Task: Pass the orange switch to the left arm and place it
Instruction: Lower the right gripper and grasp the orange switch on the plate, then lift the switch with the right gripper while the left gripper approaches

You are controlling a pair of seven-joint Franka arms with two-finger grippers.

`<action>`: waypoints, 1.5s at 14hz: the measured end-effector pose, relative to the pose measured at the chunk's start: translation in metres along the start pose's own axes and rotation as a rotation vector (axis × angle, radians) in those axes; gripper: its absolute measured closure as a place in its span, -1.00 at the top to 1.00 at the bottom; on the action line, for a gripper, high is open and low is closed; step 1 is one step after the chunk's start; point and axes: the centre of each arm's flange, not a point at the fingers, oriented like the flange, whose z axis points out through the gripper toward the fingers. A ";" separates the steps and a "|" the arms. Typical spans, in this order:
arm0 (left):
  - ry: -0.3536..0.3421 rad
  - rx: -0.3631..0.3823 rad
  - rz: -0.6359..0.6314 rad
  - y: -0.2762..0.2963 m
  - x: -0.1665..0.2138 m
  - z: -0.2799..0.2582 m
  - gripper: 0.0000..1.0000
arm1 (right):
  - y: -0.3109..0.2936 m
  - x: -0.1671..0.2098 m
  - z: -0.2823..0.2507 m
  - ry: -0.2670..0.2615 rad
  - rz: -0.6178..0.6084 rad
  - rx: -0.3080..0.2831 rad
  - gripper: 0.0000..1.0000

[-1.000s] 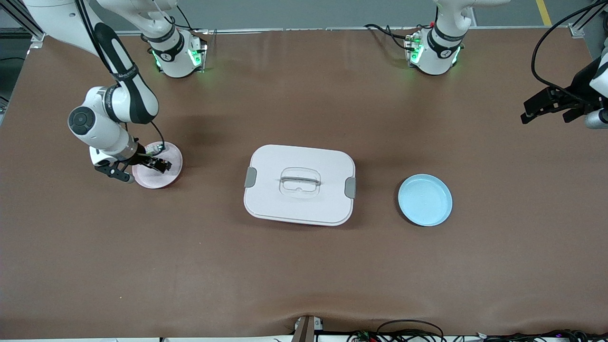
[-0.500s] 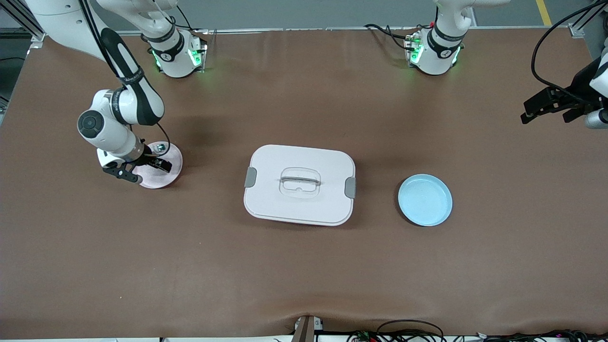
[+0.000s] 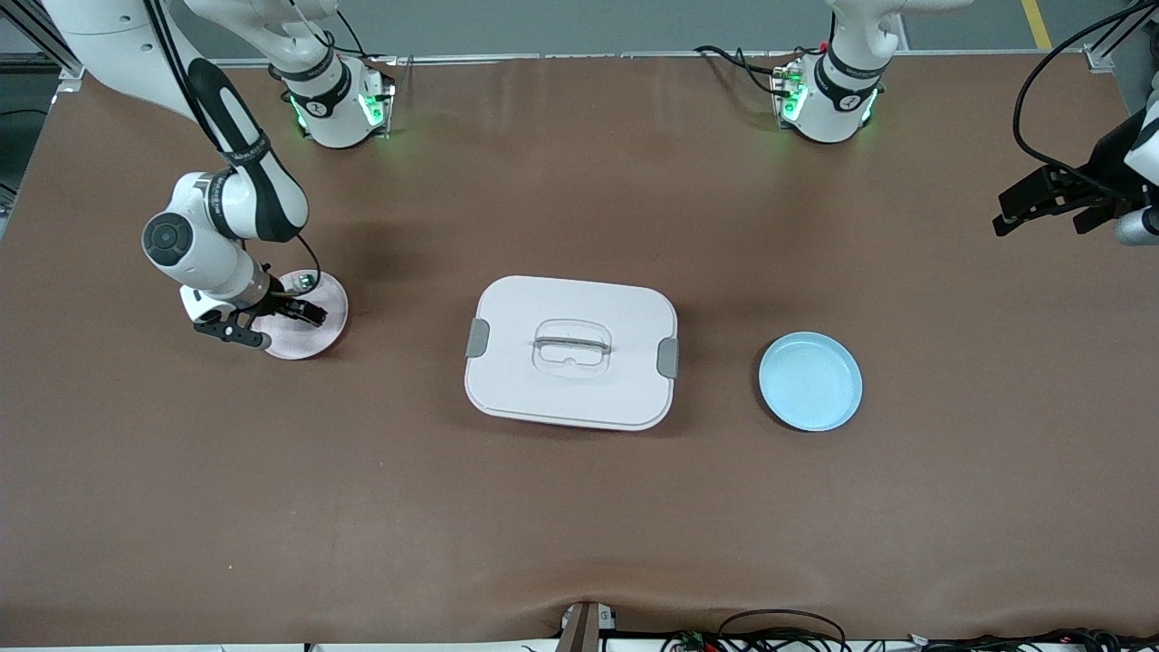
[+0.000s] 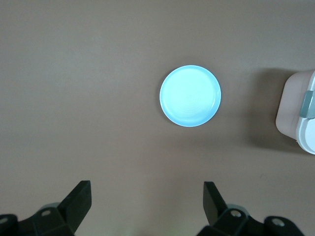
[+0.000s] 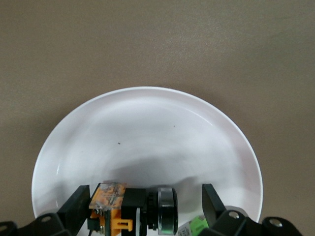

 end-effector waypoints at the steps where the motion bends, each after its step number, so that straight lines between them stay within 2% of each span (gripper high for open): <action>1: -0.002 0.000 0.000 0.000 0.000 0.000 1.00 | 0.000 0.000 0.001 0.000 0.000 0.000 1.00; 9: -0.034 -0.005 0.016 0.010 0.000 0.008 1.00 | 0.000 -0.001 0.008 -0.006 0.000 -0.003 1.00; 10: -0.041 -0.024 0.012 0.011 0.001 0.011 1.00 | 0.000 -0.001 0.009 -0.007 0.000 -0.003 1.00; 11: -0.051 -0.047 0.007 0.012 0.002 0.014 1.00 | 0.000 -0.001 0.009 -0.007 0.000 -0.003 0.87; 13: -0.075 -0.083 0.003 0.014 0.003 0.019 1.00 | 0.000 -0.001 0.009 -0.008 0.000 -0.003 0.44; 18: -0.128 -0.221 -0.026 0.017 0.005 0.040 1.00 | 0.000 -0.001 0.009 -0.012 0.001 -0.004 0.44; 21: -0.121 -0.314 -0.078 0.006 0.009 0.059 1.00 | 0.000 0.004 0.004 -0.073 0.037 0.004 0.44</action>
